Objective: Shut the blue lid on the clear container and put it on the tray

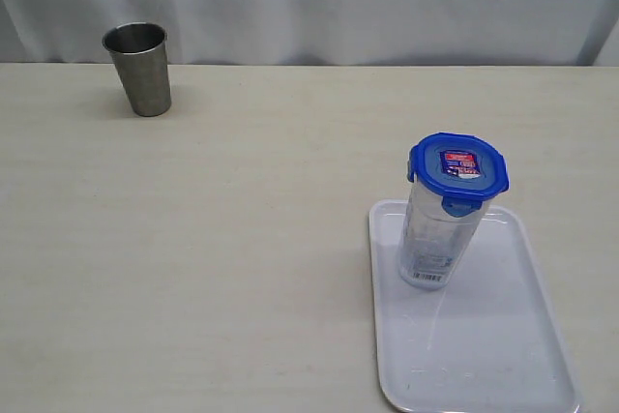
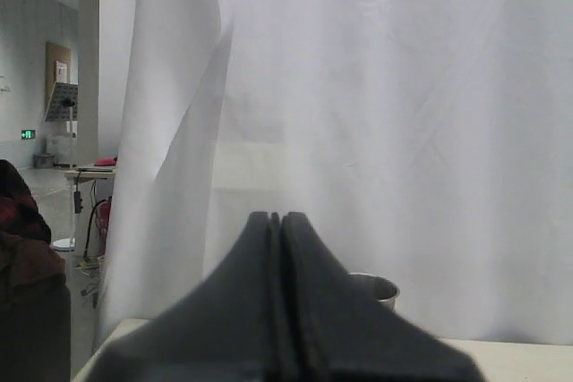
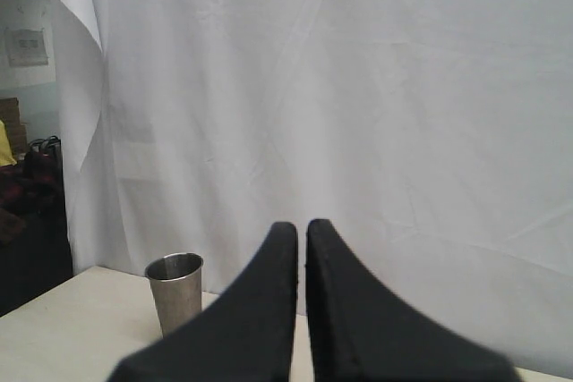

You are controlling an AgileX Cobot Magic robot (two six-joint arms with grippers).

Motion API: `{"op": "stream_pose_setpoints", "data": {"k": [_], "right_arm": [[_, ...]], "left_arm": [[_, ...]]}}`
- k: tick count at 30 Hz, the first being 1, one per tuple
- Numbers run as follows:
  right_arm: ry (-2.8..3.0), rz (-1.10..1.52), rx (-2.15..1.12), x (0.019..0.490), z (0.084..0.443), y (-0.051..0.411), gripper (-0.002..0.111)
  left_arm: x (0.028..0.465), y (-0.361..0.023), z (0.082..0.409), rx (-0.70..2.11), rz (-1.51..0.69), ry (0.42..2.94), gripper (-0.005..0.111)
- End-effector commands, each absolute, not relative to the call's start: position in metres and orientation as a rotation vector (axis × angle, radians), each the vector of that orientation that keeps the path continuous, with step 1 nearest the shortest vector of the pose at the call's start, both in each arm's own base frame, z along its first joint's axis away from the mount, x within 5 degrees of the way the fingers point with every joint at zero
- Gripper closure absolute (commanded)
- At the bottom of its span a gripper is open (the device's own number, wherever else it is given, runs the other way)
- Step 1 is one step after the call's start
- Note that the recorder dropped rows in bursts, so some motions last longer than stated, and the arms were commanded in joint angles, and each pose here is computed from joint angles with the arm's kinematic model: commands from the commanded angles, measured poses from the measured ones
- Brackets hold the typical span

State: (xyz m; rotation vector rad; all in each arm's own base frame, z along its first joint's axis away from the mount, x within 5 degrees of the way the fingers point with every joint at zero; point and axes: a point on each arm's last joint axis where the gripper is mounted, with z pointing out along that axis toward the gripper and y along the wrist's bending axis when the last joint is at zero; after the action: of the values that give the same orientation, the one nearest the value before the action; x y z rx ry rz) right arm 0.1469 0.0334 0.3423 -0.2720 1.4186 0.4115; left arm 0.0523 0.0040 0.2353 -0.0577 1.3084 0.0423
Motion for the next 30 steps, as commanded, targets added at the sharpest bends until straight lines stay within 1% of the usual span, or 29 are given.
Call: {"op": "stream_pose_setpoints", "data": {"k": [1, 5, 7, 8, 17, 23, 25, 30], "right_arm": [[1.411, 0.416, -0.268, 0.146, 0.343, 0.033, 0.104], [1.411, 0.416, -0.268, 0.146, 0.343, 0.033, 0.104], [1.411, 0.416, -0.268, 0.146, 0.343, 0.033, 0.104], [1.411, 0.416, -0.268, 0.146, 0.343, 0.033, 0.104], [1.411, 0.416, -0.268, 0.146, 0.343, 0.033, 0.104], [1.411, 0.416, -0.268, 0.146, 0.343, 0.033, 0.104], [1.411, 0.416, -0.268, 0.146, 0.343, 0.033, 0.104], [1.411, 0.416, -0.268, 0.146, 0.343, 0.033, 0.104]], "left_arm": [[0.052, 0.003, 0.235, -0.054, 0.025, 1.310, 0.107], [0.053, 0.002, 0.229, -0.040, 0.029, 1.307, 0.107], [0.052, 0.002, 0.232, -0.037, 0.028, 1.270, 0.107], [0.054, 0.002, 0.227, -0.031, 0.041, 1.334, 0.107], [0.056, 0.003, 0.214, -0.043, 0.046, 1.474, 0.107], [0.055, 0.005, 0.189, -0.014, 0.101, 1.751, 0.107], [0.054, 0.005, 0.184, -0.007, 0.110, 1.804, 0.107], [0.054, 0.005, 0.185, -0.008, 0.108, 1.796, 0.107]]}}
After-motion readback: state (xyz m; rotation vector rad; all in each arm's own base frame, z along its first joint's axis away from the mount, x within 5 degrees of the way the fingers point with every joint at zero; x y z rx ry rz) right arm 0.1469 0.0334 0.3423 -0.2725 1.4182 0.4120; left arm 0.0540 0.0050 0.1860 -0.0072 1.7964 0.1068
